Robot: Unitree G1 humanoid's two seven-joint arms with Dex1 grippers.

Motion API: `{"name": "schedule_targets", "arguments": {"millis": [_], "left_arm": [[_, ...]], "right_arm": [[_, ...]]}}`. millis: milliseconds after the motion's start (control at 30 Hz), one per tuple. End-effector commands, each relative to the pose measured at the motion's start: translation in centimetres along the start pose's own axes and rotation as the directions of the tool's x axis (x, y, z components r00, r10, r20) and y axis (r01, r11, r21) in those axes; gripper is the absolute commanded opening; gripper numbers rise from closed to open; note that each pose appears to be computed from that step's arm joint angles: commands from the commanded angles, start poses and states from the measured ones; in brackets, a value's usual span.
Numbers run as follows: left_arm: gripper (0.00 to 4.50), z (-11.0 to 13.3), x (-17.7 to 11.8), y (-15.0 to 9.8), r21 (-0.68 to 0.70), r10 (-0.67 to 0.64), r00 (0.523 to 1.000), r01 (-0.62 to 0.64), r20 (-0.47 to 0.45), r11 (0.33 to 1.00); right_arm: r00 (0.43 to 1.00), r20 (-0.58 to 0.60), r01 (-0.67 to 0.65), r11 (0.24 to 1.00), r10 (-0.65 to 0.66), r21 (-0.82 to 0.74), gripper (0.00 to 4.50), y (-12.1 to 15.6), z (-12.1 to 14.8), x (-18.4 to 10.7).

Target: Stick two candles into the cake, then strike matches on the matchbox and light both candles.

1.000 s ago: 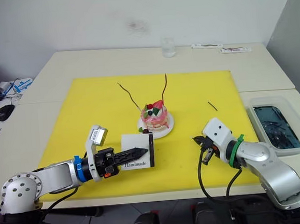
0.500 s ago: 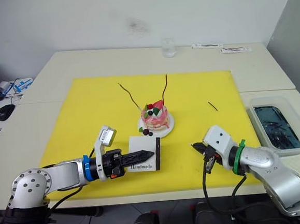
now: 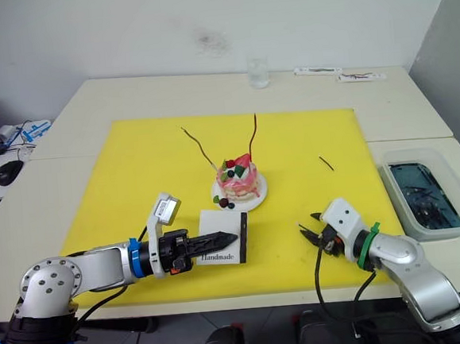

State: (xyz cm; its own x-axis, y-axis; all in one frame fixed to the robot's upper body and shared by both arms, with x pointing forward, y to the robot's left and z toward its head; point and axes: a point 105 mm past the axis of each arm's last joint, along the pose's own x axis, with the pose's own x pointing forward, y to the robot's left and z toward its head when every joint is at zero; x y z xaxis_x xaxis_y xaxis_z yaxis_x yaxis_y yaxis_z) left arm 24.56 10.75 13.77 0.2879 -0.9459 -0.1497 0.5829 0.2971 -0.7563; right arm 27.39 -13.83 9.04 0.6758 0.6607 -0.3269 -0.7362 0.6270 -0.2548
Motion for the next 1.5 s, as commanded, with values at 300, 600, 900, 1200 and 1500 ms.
{"name": "schedule_targets", "arguments": {"millis": [300, 600, 900, 1200, 1500], "left_arm": [[0.0, 0.5, -0.2, -0.5, 0.022, -0.022, 1.0, 0.021, 0.01, 1.0], [0.0, 0.5, -0.2, -0.6, 0.023, -0.027, 1.0, 0.027, 0.006, 0.999], [0.0, 0.4, -0.1, -0.6, 0.021, -0.029, 1.0, 0.029, 0.004, 0.999], [0.0, 0.3, 0.0, -0.5, 0.018, -0.024, 1.0, 0.024, 0.004, 1.0], [0.0, 0.4, 0.3, -0.4, 0.015, -0.013, 1.0, 0.013, 0.011, 1.0]], "right_arm": [[0.993, 0.11, -0.038, 0.999, 0.035, 0.026, 2.42, 0.0, -0.2, 0.3], [0.988, 0.139, -0.071, 0.997, 0.068, 0.015, 2.42, 0.6, -0.1, 0.8], [0.987, 0.138, -0.08, 0.997, 0.079, 0.002, 2.25, 1.0, 0.1, 1.2], [0.989, 0.124, -0.078, 0.997, 0.078, -0.002, 0.04, 1.1, -0.3, 1.3], [0.983, 0.162, -0.084, 0.996, 0.086, -0.021, 0.04, 0.7, 1.6, 0.4]]}}
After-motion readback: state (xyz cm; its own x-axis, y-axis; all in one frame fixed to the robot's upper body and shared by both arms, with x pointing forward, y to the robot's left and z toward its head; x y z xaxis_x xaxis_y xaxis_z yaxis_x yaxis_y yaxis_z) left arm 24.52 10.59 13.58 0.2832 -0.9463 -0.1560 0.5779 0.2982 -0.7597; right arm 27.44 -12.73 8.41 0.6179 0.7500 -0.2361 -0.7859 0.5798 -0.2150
